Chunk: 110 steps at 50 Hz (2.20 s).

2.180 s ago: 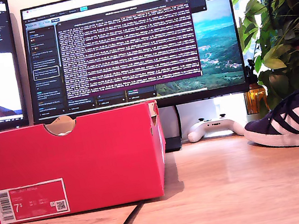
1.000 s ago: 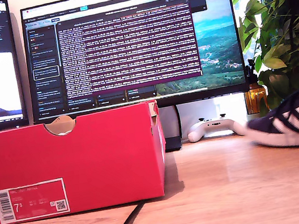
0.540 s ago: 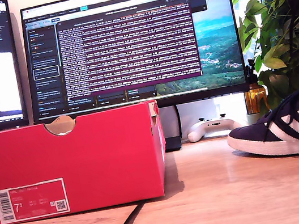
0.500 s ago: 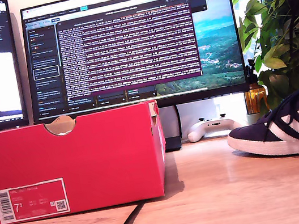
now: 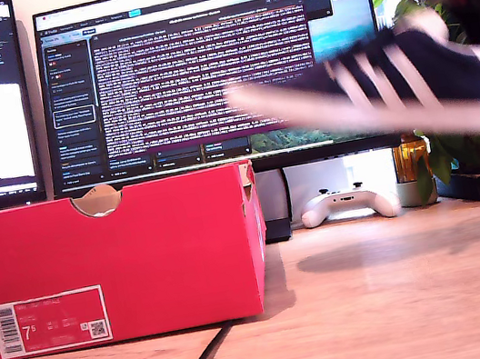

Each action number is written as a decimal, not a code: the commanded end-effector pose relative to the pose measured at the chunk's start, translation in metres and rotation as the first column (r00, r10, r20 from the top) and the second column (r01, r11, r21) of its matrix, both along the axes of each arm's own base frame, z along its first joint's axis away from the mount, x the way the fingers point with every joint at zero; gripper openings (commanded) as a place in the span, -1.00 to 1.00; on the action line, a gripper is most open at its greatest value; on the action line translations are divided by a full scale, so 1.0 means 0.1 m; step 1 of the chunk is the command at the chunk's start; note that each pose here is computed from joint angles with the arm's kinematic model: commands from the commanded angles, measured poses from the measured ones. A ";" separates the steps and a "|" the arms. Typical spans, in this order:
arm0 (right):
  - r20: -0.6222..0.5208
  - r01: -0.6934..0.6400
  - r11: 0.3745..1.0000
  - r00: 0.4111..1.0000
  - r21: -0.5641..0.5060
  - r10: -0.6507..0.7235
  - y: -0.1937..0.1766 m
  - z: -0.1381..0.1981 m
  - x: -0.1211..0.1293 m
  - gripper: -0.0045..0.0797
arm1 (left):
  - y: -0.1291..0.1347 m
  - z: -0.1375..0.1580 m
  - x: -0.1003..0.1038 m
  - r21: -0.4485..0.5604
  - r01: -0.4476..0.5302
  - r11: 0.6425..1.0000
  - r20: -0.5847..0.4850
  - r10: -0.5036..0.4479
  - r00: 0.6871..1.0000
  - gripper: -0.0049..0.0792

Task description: Pack the blue shoes by picking the first shoe and placing it inside the red shoebox, left side, then picking and rotating the second shoe and placing it in the shoebox

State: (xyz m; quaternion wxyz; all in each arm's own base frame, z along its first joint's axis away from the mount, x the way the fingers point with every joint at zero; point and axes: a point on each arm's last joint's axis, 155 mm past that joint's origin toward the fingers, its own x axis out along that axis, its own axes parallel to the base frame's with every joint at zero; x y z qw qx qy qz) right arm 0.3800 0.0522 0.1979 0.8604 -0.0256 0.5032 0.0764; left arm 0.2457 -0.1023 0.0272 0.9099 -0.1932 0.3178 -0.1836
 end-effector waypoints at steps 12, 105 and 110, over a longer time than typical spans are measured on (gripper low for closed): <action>0.272 -0.253 0.967 0.931 0.002 0.243 0.43 0.80 0.21 -0.92 | 0.01 -0.11 -0.08 0.009 0.005 1.000 -0.024 -0.005 1.000 -0.93; 0.509 -0.522 0.551 0.238 -0.651 0.827 2.59 1.01 0.97 -0.92 | 0.13 0.77 0.38 -0.128 -0.122 0.984 0.314 0.157 0.936 -0.93; 0.464 -0.520 0.511 0.230 -0.684 0.856 2.65 0.82 1.04 -0.92 | 0.13 0.77 0.38 -0.128 -0.122 0.984 0.314 0.157 0.936 -0.93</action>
